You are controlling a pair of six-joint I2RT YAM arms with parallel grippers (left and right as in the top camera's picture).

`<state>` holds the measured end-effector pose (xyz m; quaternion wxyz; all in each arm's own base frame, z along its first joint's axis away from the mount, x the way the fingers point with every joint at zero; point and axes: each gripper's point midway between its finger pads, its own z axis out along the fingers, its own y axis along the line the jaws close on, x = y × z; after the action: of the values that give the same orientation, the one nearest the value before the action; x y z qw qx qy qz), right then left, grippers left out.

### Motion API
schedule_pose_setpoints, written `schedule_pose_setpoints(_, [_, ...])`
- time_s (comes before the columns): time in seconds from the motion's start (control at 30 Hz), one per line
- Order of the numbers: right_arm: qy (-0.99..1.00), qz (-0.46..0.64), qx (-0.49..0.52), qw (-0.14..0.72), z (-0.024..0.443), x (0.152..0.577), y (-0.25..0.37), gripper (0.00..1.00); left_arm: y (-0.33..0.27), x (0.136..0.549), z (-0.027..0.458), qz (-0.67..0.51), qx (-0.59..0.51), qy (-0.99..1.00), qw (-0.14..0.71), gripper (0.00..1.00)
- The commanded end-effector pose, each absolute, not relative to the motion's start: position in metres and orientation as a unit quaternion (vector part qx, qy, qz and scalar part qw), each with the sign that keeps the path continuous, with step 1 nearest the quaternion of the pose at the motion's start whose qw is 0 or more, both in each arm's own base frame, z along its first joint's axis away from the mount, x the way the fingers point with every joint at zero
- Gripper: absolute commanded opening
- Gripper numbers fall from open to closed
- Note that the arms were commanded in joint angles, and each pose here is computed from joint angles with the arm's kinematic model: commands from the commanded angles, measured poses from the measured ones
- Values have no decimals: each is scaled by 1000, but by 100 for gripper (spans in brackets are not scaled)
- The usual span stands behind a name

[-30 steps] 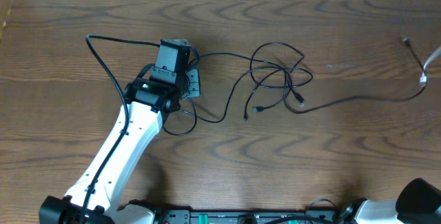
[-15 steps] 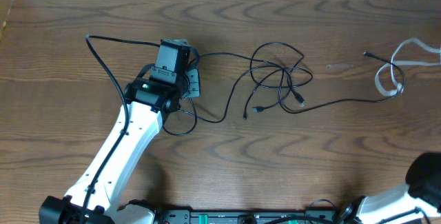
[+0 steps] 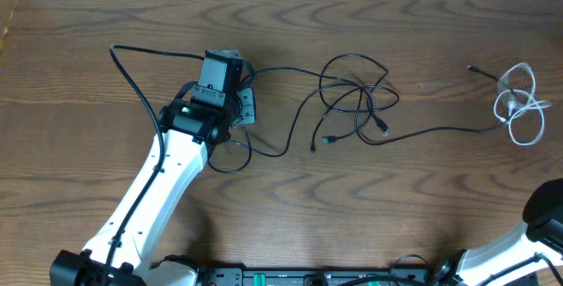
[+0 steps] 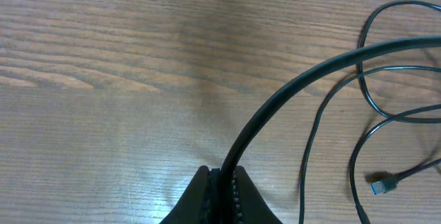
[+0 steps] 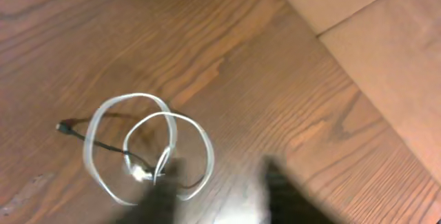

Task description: Untangle cables

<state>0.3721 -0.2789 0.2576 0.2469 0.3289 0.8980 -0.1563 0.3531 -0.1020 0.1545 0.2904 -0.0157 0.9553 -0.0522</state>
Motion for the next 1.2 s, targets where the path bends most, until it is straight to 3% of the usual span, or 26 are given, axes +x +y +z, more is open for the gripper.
schedule_pose_setpoints(0.0, [901, -101, 325, 269, 266, 382, -257, 68, -100, 355, 155, -44, -14, 955, 292, 7])
schedule_pose_setpoints(0.07, [931, -4, 243, 273, 261, 398, -212, 67, -100, 355, 155, -44, -14, 955, 292, 7])
schedule_pose_setpoints(0.2, [948, 86, 173, 254, 257, 400, -162, 67, -101, 355, 155, -44, -14, 955, 292, 7])
schedule_pose_setpoints(0.47, [968, 91, 152, 178, 230, 378, -138, 69, -100, 354, 155, -43, -14, 956, 289, 8])
schedule_pose_setpoints(0.83, [974, 82, 205, 52, 130, 341, -130, 65, -100, 354, 155, -43, -14, 956, 289, 8])
schedule_pose_setpoints(1.03, [972, 134, 188, 34, 96, 339, -95, 66, -98, 355, 155, -36, -12, 956, 292, 8])
schedule_pose_setpoints(1.17, [978, 140, 150, 35, 85, 345, -71, 66, -69, 358, 162, 33, -33, 949, 312, 7])
